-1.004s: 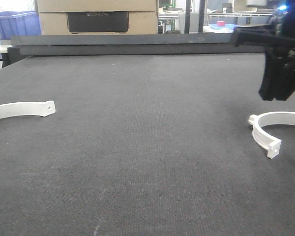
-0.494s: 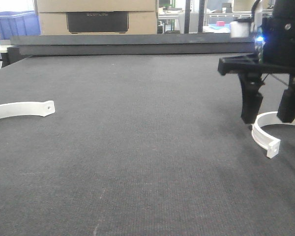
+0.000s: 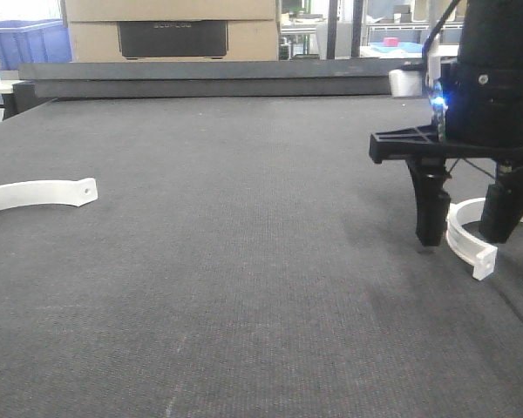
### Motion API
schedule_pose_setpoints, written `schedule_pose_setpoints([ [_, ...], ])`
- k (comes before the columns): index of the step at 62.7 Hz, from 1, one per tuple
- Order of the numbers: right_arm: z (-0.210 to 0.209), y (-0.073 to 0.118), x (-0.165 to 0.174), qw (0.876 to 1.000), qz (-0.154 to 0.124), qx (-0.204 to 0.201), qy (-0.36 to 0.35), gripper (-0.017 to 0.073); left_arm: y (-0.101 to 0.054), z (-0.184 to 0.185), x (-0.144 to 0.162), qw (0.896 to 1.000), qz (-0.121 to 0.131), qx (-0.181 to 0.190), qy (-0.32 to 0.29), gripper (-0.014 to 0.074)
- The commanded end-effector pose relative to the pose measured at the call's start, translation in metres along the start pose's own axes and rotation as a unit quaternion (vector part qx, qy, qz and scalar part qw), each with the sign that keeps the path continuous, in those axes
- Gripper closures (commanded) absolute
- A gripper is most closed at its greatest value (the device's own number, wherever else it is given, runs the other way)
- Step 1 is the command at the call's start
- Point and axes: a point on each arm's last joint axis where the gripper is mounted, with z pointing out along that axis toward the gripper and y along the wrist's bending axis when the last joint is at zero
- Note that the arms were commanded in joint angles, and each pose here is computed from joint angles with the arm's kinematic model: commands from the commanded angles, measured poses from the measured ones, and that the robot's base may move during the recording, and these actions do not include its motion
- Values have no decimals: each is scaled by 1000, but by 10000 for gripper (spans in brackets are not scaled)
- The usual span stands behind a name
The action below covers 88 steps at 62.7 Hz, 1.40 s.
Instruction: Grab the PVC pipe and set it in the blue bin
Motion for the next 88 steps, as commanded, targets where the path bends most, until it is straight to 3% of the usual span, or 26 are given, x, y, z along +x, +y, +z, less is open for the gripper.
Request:
schedule_pose_setpoints([
  [1, -2, 1, -2, 1000, 1, 2, -7, 316, 1, -3, -3, 1000, -4, -1, -11, 704],
  [17, 9, 1, -3, 1000, 5, 5, 11, 319, 1, -3, -3, 1000, -4, -1, -13, 704],
  [23, 10, 1, -3, 1000, 6, 5, 12, 363, 1, -3, -3, 1000, -4, -1, -14, 704],
  [35, 10, 1, -3, 1000, 6, 5, 12, 570, 1, -3, -3, 1000, -4, -1, -14, 704],
  [41, 10, 0, -3, 1000, 4, 7, 11, 730, 1, -3, -3, 1000, -4, -1, -14, 704],
  [53, 1, -3, -1, 1000, -6, 23, 7, 716, 1, -2, -3, 1000, -16, -5, -12, 704],
  [58, -10, -6, 1, 999, -17, 34, -13, 716, 7, -3, -4, 999, -27, -36, -2, 704],
  [63, -24, -9, 2, 998, -26, 43, -38, 716, 14, -2, -8, 996, -18, -80, 31, 704],
  [67, -34, -11, 3, 997, -33, 51, -57, 716, 16, 0, -15, 994, -11, -95, 53, 704],
  [81, -48, -15, 5, 993, -44, 64, -86, 716, 21, 36, -38, 990, -9, -103, 97, 704],
  [88, -48, -15, 6, 993, -44, 65, -84, 716, 31, 55, -39, 987, -15, -96, 126, 704],
])
